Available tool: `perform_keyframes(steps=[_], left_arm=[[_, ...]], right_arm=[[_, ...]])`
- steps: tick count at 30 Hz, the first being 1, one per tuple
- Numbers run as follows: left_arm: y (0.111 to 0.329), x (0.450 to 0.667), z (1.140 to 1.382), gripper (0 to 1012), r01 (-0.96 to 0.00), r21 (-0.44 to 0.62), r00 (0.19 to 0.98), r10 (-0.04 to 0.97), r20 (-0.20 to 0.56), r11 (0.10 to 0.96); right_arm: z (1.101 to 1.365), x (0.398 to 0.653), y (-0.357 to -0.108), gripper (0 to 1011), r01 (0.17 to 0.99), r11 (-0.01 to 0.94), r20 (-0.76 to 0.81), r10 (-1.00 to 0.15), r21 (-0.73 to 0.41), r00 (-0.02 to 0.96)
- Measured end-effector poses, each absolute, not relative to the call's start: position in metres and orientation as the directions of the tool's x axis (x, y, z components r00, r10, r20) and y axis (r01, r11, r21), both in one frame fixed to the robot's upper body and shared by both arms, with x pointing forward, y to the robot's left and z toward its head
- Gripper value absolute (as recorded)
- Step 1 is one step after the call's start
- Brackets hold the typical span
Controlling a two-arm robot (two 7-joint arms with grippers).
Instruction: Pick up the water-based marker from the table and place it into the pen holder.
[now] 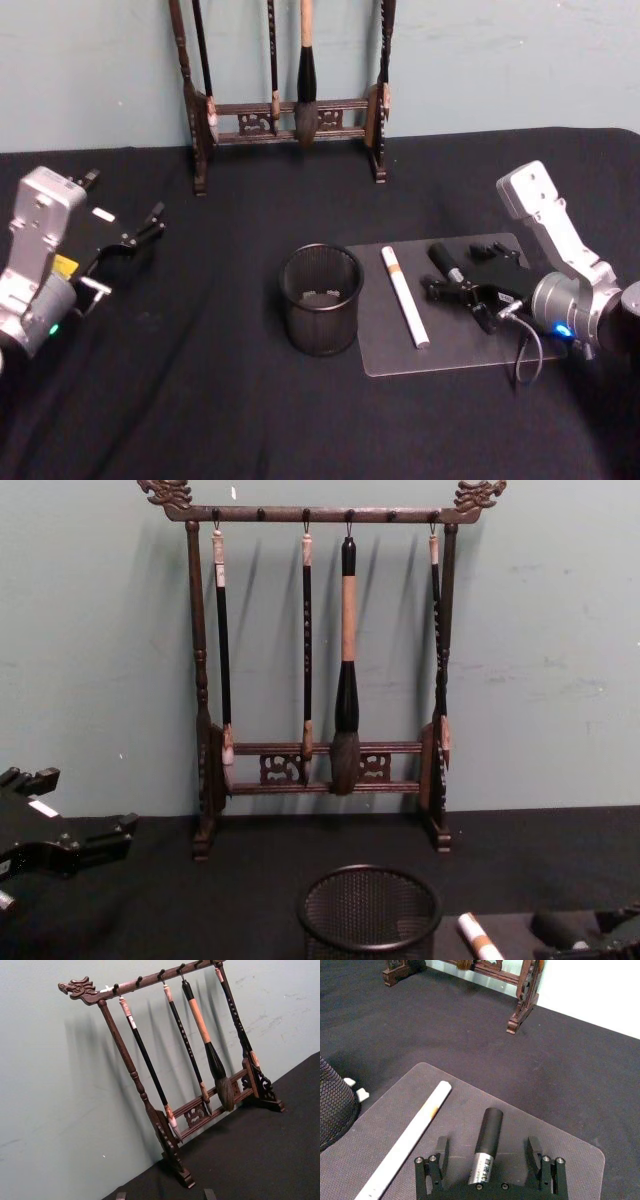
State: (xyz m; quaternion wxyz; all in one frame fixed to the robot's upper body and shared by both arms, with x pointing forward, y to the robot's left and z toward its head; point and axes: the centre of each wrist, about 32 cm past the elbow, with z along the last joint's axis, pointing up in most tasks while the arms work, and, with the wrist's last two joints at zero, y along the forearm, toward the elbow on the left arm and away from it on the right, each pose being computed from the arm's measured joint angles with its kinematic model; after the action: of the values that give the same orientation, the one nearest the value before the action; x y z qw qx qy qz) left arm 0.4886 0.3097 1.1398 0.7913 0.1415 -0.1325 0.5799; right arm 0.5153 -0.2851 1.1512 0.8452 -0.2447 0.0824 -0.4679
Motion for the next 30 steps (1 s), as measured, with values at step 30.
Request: perform_keyframes(steps=[30], left_arm=[[0.3097, 0.4886, 1.1398, 1001, -0.955, 0.070, 0.292, 0.880, 0.374, 0.287]], right_arm=[[1.1476, 0.5127, -0.2857, 948, 0.746, 0.445, 0.086, -0.830, -0.496, 0.552]])
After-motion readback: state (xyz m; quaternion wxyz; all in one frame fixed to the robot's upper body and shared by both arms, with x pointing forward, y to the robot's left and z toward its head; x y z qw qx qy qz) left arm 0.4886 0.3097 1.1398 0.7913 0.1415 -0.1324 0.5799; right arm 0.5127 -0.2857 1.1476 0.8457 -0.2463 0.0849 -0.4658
